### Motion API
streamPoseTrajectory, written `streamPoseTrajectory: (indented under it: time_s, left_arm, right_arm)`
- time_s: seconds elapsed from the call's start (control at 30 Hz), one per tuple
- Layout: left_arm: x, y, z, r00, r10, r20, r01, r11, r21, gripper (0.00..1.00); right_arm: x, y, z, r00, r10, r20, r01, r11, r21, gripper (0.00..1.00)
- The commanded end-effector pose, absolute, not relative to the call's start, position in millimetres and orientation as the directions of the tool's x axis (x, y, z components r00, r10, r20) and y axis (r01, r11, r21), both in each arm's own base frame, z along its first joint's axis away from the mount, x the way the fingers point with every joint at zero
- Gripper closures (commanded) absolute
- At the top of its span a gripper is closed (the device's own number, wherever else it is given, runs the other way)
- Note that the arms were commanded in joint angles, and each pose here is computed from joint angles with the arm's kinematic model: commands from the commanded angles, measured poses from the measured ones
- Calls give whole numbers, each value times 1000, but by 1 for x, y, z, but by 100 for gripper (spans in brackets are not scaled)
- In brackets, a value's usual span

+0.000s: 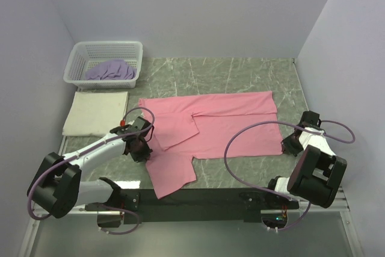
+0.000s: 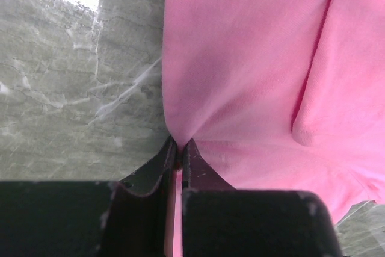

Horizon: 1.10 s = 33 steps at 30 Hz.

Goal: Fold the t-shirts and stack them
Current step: Fold the tshirt

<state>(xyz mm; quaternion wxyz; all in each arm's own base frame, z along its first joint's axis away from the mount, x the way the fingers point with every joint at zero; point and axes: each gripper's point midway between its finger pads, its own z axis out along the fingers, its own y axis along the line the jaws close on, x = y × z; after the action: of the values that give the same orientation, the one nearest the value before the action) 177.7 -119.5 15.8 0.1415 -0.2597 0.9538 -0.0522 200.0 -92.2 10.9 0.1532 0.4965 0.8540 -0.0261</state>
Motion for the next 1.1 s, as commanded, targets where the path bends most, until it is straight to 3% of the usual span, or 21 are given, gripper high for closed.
streamPoseTrajectory:
  time_s: [0.0, 0.47, 0.77, 1.07]
  left_arm:
    - [170, -112, 18, -823, -510, -250, -488, 860, -150, 99]
    - [183, -100, 37, -795, -532, -293, -503, 847, -172, 99]
    - [208, -93, 69, -791, -534, -299, -484, 844, -228, 99]
    - [232, -94, 88, -821, -494, -286, -442, 867, -230, 99]
  right_arm:
    - [203, -107, 27, -436, 824, -360, 865, 495, 85, 100]
    - [203, -126, 84, -399, 802, -445, 885, 464, 44, 100]
    - [229, -126, 102, -428, 770, -473, 844, 528, 95, 100]
    - [277, -114, 117, -548, 667, -505, 767, 641, 14, 100]
